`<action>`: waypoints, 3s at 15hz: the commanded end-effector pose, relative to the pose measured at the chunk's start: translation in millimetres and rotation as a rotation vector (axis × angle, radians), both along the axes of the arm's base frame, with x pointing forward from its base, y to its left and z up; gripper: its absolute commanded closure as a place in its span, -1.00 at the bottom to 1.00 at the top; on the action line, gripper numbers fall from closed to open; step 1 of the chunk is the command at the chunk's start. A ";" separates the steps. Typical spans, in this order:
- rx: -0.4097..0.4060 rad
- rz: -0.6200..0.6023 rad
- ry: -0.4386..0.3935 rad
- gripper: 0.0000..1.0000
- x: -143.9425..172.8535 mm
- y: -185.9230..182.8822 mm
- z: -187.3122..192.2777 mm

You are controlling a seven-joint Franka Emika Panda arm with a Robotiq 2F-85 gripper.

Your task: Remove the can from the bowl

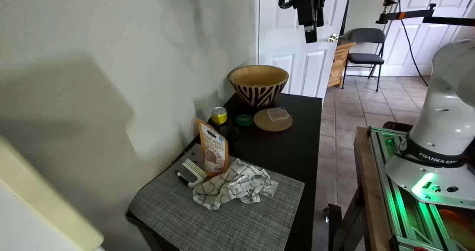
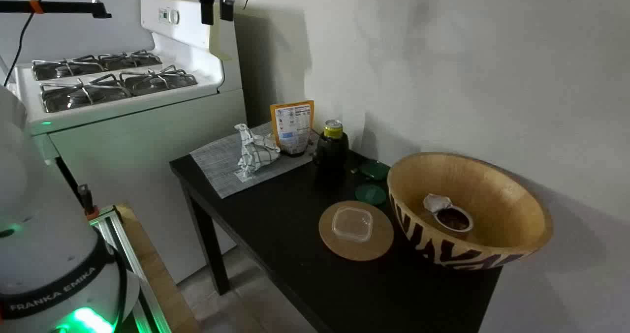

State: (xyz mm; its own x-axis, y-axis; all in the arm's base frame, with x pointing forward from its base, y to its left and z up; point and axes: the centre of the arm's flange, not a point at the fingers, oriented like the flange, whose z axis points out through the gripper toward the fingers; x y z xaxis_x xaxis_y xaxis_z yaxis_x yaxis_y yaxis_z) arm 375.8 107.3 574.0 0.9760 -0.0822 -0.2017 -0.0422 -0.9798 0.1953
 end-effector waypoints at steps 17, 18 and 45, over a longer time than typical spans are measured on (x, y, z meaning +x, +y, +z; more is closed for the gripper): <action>0.189 0.254 -0.174 -1.00 37.5 -119.6 -52.1; 0.206 0.302 -0.203 -1.00 40.2 -142.8 -58.0; 0.274 0.395 -0.265 -1.00 133.7 -449.6 -198.3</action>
State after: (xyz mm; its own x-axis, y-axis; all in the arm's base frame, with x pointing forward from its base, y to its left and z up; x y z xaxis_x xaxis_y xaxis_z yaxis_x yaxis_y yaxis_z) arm 469.3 -286.9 395.9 0.9500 0.2936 0.1063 0.2977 -0.9543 -0.0247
